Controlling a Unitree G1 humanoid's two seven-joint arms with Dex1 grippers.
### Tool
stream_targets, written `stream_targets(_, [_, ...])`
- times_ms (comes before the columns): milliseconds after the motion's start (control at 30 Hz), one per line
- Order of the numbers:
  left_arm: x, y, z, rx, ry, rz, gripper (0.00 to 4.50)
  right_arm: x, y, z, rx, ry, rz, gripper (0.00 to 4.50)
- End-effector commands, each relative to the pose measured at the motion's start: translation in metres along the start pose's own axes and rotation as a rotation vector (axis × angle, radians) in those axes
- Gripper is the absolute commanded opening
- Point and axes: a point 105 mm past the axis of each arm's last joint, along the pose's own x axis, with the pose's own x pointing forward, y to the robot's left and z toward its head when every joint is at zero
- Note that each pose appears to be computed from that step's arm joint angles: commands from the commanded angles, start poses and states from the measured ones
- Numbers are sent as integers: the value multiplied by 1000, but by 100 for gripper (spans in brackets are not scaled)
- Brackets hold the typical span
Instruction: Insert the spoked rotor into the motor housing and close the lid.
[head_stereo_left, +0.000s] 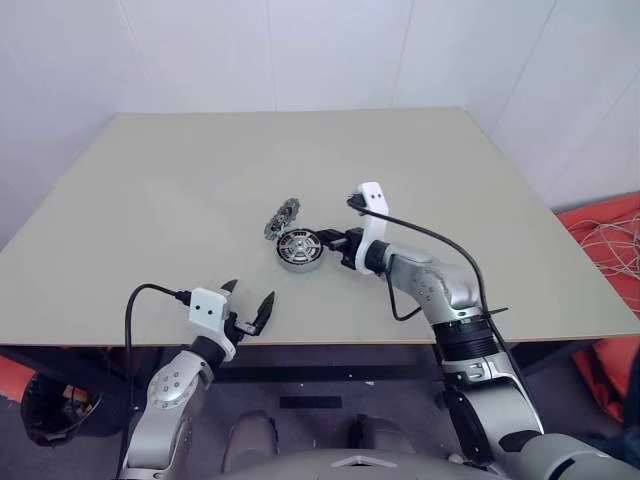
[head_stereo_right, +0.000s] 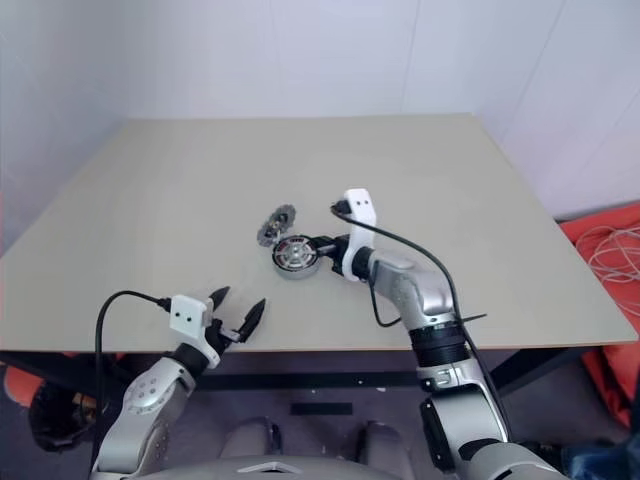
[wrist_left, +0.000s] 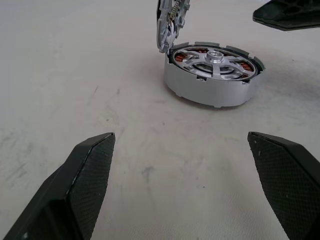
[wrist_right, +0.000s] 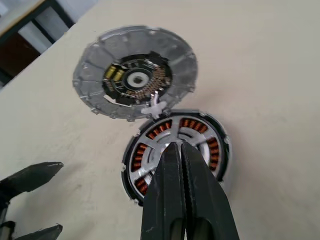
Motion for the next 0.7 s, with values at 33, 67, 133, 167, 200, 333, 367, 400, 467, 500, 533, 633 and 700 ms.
stream_targets(33, [-1,1,10,16,-44,-2,450,10,12,14,-120,-52,30,4])
stream_targets(67, [-1,1,10,17,-44,-2,450,12,13,14,-126,-50,33,4])
stream_targets(133, [-1,0,10,17,-46,-2,450,18,15,14,-156,-43,36,4])
stream_targets(167, [-1,0,10,18,-47,-2,450,20,16,14,-166,-41,37,4])
stream_targets(200, [0,-1,11,18,-47,-2,450,21,16,14,-171,-40,38,4])
stream_targets(333, [0,-1,12,19,-51,2,450,30,14,14,-179,-28,35,4])
stream_targets(367, [0,-1,12,19,-52,3,450,32,13,13,-181,-24,34,4])
stream_targets(400, [0,-1,12,19,-52,5,450,33,12,12,-181,-18,31,4])
stream_targets(467, [0,0,12,18,-53,8,450,36,10,8,-185,4,31,4])
stream_targets(500, [0,0,12,18,-54,10,450,37,9,5,-188,16,35,4])
stream_targets(533, [0,0,12,18,-54,12,450,38,9,1,-186,35,39,4])
stream_targets(633, [0,1,12,17,-55,17,450,39,8,-11,-195,86,51,4])
stream_targets(700, [0,1,12,16,-56,18,450,38,7,-16,-200,113,55,4])
